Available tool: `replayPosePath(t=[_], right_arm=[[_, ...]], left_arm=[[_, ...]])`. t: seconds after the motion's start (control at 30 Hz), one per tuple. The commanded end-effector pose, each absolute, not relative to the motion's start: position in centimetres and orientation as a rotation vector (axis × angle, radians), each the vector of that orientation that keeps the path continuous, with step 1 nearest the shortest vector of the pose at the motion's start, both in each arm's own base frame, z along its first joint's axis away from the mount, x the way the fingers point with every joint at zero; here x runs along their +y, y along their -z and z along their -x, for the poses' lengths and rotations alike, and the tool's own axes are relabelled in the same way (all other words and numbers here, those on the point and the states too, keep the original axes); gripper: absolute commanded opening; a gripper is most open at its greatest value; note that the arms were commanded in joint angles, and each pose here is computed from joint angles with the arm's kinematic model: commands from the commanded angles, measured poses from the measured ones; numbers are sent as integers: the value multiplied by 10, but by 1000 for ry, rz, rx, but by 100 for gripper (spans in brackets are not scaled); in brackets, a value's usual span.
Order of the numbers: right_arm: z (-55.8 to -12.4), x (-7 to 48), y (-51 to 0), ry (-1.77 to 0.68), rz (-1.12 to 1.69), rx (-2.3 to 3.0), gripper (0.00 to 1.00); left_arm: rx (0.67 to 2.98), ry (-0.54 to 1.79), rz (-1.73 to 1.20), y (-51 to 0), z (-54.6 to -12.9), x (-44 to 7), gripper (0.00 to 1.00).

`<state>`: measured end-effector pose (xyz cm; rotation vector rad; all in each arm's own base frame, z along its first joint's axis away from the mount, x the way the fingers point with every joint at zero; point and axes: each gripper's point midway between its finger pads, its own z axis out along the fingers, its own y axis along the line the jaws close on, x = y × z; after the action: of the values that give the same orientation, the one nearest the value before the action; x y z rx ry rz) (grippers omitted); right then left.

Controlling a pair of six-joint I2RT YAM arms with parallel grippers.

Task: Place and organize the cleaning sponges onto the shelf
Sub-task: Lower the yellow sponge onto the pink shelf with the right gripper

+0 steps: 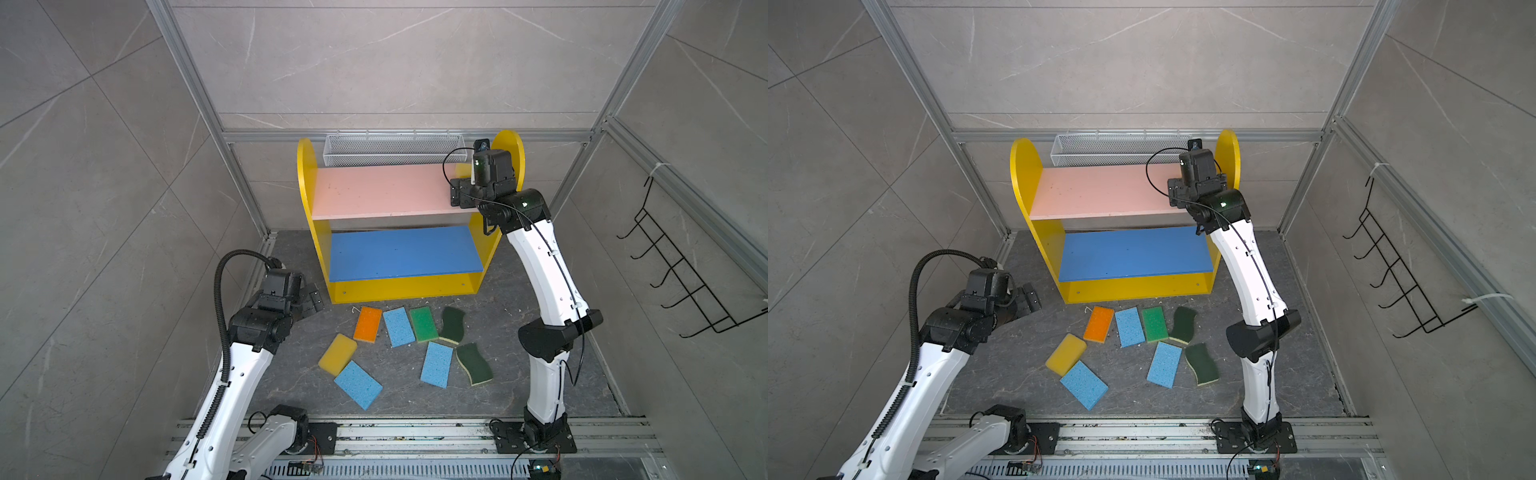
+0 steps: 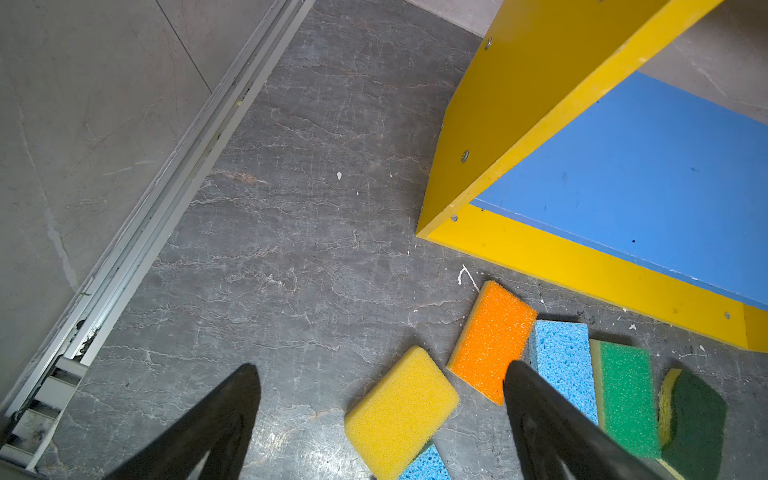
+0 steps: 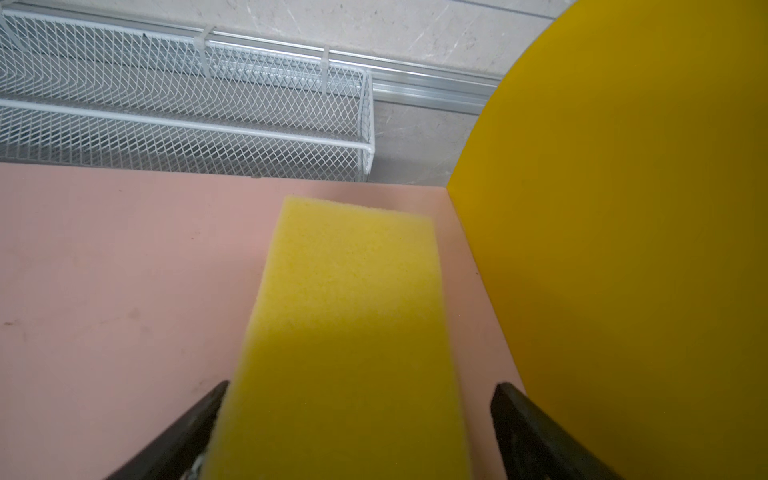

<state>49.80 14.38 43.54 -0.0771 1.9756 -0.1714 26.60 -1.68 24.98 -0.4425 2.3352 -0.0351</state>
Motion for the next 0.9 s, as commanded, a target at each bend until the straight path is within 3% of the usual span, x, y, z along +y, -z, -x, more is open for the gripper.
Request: replayPosePath(t=[0.0, 0.43, 0.67, 0.87], right_arm=[[-501, 140, -417, 175, 64, 2033, 96], [-517, 146, -401, 138, 105, 2062, 93], [-519, 146, -391, 143, 122, 2087, 79], [-515, 145, -392, 147, 139, 2096, 72]], left_arm=[[2313, 10, 425, -263, -267, -14, 94], [2313, -13, 426, -266, -266, -11, 94], [2309, -21, 432, -266, -264, -9, 94], [2308, -26, 434, -267, -263, -8, 94]])
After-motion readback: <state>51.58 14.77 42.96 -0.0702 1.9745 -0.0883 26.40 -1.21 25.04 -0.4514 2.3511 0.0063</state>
